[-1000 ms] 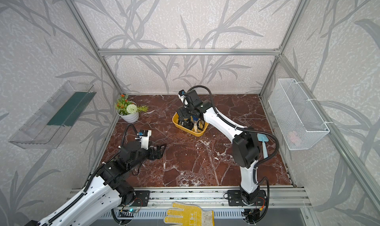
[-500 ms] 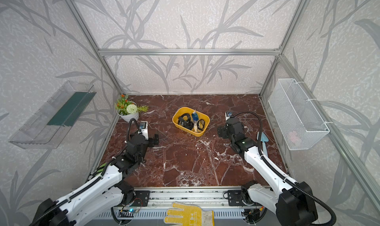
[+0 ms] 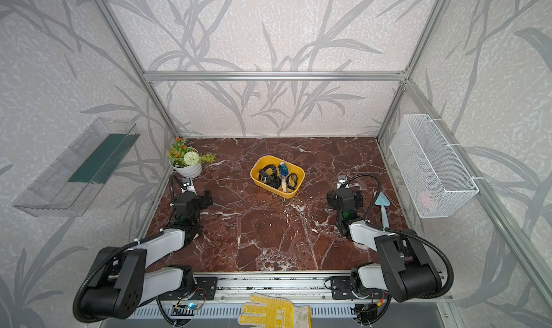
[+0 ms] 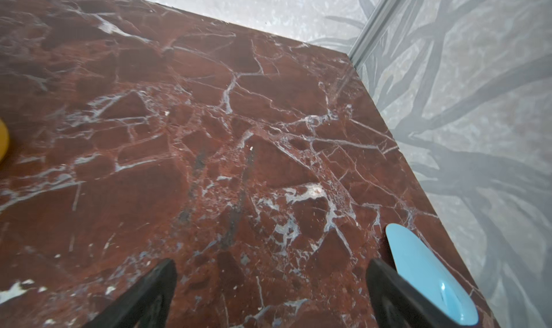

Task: Put the watch into the storage box
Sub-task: Reset both arms

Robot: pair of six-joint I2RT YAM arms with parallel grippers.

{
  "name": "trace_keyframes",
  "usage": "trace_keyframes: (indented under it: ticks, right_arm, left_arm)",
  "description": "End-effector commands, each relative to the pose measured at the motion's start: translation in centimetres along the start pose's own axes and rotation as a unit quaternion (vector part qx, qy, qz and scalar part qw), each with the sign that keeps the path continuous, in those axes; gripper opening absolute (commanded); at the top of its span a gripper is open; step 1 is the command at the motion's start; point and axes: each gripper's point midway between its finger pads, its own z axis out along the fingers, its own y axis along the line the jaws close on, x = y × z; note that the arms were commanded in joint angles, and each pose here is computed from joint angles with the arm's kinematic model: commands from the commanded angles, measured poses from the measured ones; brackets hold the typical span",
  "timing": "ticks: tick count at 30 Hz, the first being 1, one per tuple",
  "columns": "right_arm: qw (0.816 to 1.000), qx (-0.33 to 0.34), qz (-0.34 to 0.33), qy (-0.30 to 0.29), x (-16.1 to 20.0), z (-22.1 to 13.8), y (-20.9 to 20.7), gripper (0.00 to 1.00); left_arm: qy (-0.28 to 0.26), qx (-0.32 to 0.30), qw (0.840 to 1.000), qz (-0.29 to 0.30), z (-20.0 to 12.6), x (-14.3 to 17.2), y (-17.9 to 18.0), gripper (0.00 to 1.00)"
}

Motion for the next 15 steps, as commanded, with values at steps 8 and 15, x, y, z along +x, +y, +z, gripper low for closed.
trace_keyframes:
  ticks: [8,15]
  right_arm:
    - [0.993,-0.056,0.03,-0.1,-3.1,2.0,1.9,0.99]
    - [0.996,-0.063,0.025,-0.05,-2.8,2.4,1.9,0.99]
  left_arm:
    - [-0.008,0.051,0.999,-0.01,4.2,-1.1,-2.1,0.99]
    - [-0.005,0.048,0.999,-0.014,4.4,-1.1,-1.9,0.99]
